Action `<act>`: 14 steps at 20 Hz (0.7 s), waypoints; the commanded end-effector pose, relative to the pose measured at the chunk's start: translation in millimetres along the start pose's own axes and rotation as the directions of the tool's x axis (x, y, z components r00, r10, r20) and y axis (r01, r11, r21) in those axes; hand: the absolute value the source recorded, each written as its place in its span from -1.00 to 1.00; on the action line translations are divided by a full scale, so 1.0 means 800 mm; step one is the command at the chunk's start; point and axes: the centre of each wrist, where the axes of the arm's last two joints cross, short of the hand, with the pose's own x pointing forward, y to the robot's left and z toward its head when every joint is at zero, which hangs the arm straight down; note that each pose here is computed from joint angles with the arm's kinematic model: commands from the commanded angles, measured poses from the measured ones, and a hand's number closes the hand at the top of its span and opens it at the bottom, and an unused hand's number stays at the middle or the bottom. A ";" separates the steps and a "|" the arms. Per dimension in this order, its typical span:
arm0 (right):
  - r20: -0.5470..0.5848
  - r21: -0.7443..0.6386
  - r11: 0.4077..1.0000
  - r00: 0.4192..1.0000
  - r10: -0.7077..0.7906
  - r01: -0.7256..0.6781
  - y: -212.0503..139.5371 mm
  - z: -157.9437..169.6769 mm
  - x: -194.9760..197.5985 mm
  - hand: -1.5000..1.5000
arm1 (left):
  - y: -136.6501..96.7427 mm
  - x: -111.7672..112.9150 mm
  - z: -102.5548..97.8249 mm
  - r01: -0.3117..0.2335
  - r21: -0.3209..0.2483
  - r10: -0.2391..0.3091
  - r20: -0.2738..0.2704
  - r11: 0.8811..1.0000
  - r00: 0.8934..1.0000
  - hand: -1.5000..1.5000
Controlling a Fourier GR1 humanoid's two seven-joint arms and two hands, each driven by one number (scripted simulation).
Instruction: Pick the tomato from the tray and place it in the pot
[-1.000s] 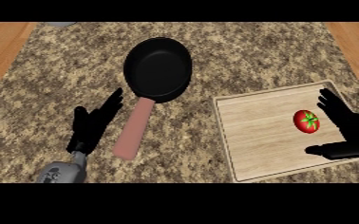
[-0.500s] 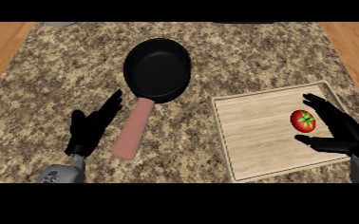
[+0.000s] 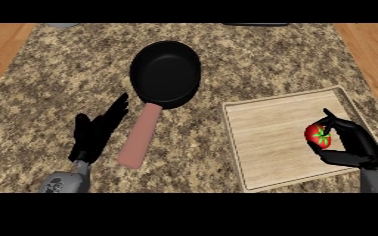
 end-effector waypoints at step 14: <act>0.265 0.204 0.970 0.961 0.078 -0.135 0.110 -0.123 0.046 1.00 | -0.019 0.006 -0.002 0.004 -0.002 -0.004 -0.009 1.000 1.000 0.00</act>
